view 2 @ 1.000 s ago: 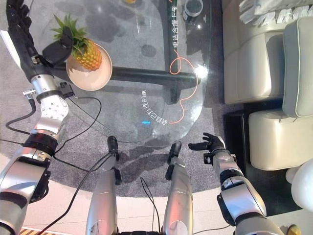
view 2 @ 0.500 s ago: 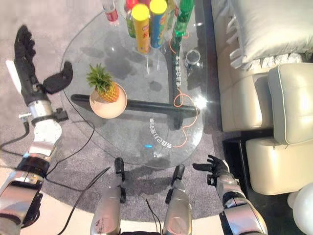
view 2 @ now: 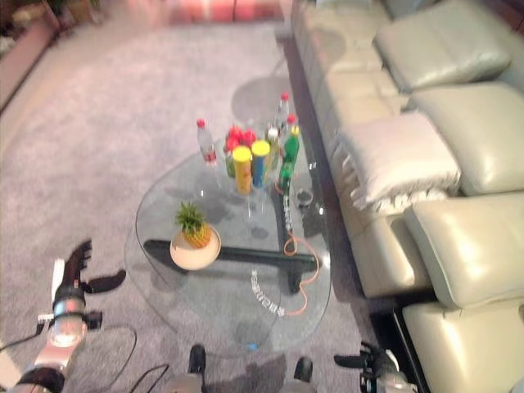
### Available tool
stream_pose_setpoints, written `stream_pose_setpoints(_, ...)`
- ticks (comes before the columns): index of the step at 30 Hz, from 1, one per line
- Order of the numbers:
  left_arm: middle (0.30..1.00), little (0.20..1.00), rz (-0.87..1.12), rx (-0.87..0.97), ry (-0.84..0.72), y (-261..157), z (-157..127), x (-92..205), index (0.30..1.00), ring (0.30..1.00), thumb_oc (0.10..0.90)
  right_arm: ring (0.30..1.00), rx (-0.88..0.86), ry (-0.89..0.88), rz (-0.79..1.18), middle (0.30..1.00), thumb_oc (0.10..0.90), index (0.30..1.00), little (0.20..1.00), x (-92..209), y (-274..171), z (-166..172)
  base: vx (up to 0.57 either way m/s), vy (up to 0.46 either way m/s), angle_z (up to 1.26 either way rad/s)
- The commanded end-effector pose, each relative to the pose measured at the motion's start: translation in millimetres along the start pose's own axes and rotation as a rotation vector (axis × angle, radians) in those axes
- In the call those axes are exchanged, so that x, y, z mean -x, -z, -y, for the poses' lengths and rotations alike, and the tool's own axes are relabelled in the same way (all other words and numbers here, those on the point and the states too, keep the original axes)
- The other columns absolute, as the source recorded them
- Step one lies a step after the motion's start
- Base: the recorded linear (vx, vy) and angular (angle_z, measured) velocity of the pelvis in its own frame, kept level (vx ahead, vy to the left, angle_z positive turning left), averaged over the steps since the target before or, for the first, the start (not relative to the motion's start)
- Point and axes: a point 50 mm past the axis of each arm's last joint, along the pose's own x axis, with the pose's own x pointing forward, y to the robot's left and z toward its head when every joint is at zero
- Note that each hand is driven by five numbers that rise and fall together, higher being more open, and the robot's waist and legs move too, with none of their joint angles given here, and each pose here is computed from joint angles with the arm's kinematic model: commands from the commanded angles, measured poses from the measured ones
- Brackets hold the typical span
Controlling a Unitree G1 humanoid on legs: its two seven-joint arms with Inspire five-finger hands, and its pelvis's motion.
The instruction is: Pick up the fruit to the plate
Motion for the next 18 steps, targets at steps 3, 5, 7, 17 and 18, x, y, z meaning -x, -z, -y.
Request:
stream_pose_setpoints(3,0.900,0.900,-0.229,0.007,0.067,32,-3,3,0.900,0.900,0.800,0.900,0.062,0.033,-0.087,0.900,0.800,0.900,0.900,1,13,10,0.05,0.044,0.00)
stream_pose_setpoints(5,0.900,0.900,-0.299,0.007,0.128,48,6,13,0.900,0.900,0.800,0.900,0.097,0.026,-0.125,0.900,0.800,0.900,0.900,2,21,9,0.05,0.049,-0.09)
stream_pose_setpoints(7,0.900,0.900,-0.338,-0.019,0.223,57,21,22,0.900,0.900,0.800,0.900,0.145,0.009,-0.177,0.900,0.800,0.900,0.900,4,31,7,0.05,0.054,-0.06)
stream_pose_setpoints(17,0.900,0.900,-0.540,-0.004,0.492,86,64,55,0.900,0.900,0.800,0.900,0.235,-0.042,-0.224,0.900,0.800,0.900,0.900,5,39,-8,0.03,0.024,-0.03)
stream_pose_setpoints(18,0.900,0.900,-0.556,-0.006,0.516,88,66,57,0.900,0.900,0.800,0.900,0.239,-0.046,-0.221,0.900,0.800,0.900,0.900,4,38,-9,0.01,0.003,-0.04)
